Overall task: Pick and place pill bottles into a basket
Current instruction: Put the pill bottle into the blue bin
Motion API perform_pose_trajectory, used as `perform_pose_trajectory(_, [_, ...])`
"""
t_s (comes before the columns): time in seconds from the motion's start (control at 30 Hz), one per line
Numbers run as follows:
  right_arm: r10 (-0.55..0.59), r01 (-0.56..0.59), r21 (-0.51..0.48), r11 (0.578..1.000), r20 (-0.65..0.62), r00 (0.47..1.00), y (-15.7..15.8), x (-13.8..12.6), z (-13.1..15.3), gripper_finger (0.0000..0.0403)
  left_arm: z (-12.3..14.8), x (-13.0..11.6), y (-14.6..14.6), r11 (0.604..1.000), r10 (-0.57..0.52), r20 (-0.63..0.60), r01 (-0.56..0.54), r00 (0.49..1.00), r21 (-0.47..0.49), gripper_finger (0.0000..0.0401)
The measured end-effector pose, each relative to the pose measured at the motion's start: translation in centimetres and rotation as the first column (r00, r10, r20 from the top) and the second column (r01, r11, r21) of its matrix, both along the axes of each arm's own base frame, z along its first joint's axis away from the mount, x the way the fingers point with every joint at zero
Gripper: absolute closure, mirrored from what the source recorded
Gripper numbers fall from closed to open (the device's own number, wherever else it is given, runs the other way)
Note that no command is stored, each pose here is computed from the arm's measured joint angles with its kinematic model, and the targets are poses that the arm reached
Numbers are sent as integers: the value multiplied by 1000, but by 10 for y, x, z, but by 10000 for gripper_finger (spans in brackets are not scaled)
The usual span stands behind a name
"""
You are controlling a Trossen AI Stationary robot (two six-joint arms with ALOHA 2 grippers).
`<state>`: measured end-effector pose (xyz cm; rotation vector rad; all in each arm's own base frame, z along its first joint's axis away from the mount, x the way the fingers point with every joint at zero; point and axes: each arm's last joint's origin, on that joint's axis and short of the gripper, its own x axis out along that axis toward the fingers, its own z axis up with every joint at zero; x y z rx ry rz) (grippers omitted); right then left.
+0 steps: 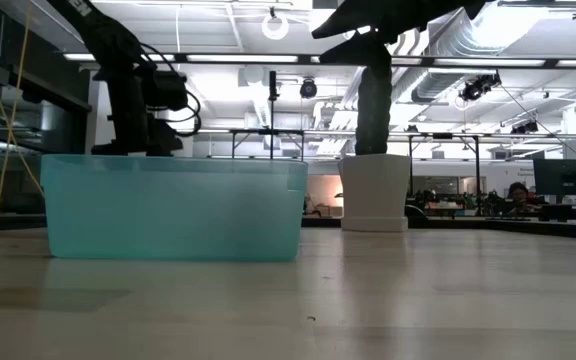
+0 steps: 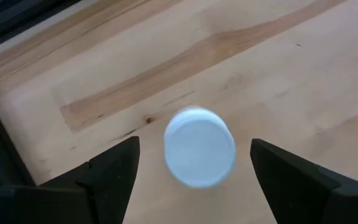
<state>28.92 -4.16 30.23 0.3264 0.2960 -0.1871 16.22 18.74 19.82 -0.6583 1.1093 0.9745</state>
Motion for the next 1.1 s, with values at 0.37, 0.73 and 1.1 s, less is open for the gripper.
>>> perform_pose_trajectory(0.37, [-1, 1, -1, 1000, 0, 1000, 0, 0, 0, 192, -15, 7, 7, 999, -11, -15, 10, 1000, -31, 59])
perform_pose_trajectory(0.73, [-1, 1, -1, 1000, 0, 1000, 0, 0, 0, 192, -26, 8, 9, 997, -13, -50, 9, 999, -72, 106])
perform_pose_trajectory(1.1, [-1, 1, -1, 1000, 0, 1000, 0, 0, 0, 192, -26, 9, 10, 998, -18, -45, 15, 999, -67, 182])
